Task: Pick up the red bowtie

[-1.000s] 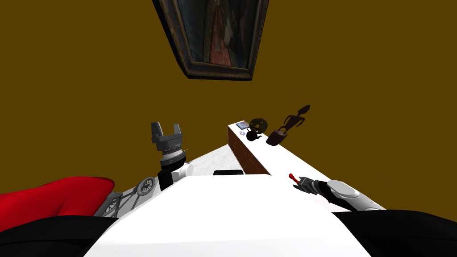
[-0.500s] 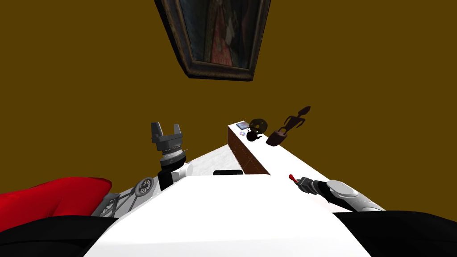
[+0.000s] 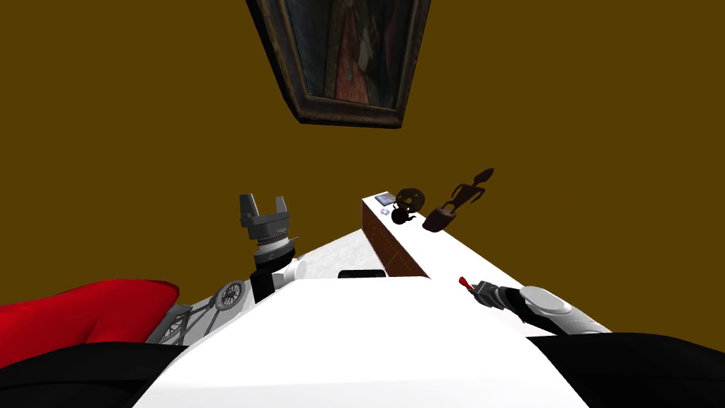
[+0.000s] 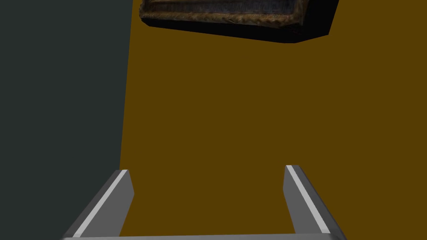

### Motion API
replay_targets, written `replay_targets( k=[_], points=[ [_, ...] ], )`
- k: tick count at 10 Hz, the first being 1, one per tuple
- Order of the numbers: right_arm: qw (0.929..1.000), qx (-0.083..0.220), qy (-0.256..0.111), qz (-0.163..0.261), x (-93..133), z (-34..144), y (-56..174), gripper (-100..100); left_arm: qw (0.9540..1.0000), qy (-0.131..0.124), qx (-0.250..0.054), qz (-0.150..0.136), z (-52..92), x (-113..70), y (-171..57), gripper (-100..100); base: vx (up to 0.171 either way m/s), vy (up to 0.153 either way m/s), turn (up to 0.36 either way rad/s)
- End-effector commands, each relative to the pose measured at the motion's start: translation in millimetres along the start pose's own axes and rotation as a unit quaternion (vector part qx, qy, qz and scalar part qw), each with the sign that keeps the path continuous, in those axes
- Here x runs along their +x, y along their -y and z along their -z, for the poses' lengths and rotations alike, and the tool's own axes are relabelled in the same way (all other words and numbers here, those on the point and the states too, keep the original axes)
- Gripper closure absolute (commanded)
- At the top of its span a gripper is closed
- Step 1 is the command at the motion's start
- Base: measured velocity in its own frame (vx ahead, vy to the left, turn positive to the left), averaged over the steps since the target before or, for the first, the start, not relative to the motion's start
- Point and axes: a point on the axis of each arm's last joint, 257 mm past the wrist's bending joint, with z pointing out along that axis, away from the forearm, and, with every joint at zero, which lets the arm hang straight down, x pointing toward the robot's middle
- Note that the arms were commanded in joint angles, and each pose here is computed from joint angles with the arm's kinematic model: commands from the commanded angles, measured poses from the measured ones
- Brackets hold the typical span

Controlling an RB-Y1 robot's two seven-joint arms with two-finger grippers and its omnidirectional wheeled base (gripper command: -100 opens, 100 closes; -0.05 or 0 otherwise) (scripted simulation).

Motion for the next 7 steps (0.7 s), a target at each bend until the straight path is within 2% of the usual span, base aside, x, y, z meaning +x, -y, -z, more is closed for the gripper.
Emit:
replay_targets(
  k=[1,5,6,7],
  points=[
    [1.0000,0.001,0.000,-0.002,-1.4,4.3,1.8,100,1.0000,0.000,0.000,0.000,0.0,0.0,0.0,0,-0.023,0.006,0.008],
    [1.0000,0.001,-0.001,-0.006,-5.4,18.7,3.6,100,1.0000,0.000,0.000,0.000,0.0,0.0,0.0,0,-0.025,0.006,0.014],
    [1.0000,0.001,-0.001,-0.003,-4.9,16.3,3.6,100,1.0000,0.000,0.000,0.000,0.0,0.0,0.0,0,-0.012,0.002,0.004],
    [1.0000,0.001,-0.001,-0.005,-5.3,16.7,3.7,0,1.0000,0.000,0.000,0.000,0.0,0.0,0.0,0,0.000,0.000,0.000]
  ],
)
